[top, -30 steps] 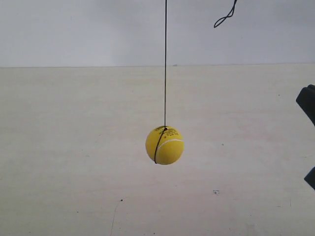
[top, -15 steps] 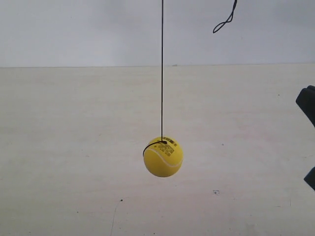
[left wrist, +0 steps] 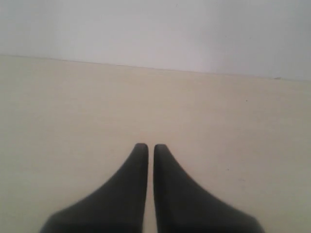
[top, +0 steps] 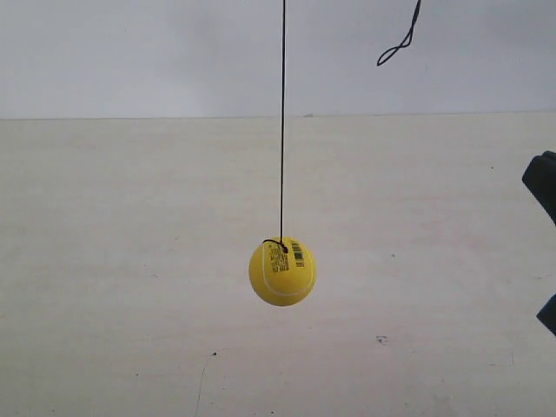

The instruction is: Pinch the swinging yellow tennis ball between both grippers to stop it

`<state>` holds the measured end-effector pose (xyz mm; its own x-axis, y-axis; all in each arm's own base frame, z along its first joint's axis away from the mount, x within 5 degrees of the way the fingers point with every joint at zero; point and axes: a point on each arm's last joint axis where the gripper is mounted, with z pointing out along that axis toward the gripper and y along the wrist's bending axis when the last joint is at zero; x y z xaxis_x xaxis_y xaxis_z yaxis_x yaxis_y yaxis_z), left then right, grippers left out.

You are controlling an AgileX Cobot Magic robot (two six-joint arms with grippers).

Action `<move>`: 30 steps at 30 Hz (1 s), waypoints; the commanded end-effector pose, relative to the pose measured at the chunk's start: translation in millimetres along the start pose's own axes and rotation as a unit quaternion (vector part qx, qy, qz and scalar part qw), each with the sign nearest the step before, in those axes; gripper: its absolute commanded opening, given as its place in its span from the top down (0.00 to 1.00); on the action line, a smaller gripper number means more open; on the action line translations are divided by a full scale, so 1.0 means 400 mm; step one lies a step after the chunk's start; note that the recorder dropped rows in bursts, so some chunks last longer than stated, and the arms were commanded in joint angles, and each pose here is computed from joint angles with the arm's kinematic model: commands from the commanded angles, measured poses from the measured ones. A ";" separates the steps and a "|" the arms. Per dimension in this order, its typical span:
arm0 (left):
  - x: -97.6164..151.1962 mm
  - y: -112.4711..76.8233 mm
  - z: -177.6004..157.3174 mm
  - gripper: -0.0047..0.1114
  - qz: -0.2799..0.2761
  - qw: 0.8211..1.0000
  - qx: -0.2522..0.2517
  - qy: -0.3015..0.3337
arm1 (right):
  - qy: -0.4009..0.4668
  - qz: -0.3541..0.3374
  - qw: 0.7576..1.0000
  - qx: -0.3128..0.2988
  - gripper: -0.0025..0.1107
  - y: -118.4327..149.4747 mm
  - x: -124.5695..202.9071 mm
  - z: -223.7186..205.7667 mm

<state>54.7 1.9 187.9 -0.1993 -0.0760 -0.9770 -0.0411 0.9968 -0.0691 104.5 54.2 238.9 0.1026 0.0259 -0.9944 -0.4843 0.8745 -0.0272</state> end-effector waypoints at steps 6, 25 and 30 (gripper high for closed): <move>0.004 0.001 0.000 0.92 0.000 1.000 -0.003 0.004 | 0.003 0.003 1.000 0.000 0.98 0.001 0.004 -0.002; 0.006 0.001 0.000 0.92 0.031 0.999 -0.003 0.007 | 0.002 0.003 1.000 0.000 0.98 0.001 0.003 -0.002; 0.006 0.001 0.000 0.92 0.037 0.999 -0.003 0.007 | 0.003 0.003 1.000 0.000 0.98 0.001 0.004 -0.002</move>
<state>54.4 2.0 186.6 -0.2159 -0.0157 -0.9763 -0.0301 0.9995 -0.0094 104.5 54.1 238.6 0.1000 0.0244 -0.9947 -0.4838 0.8748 -0.0272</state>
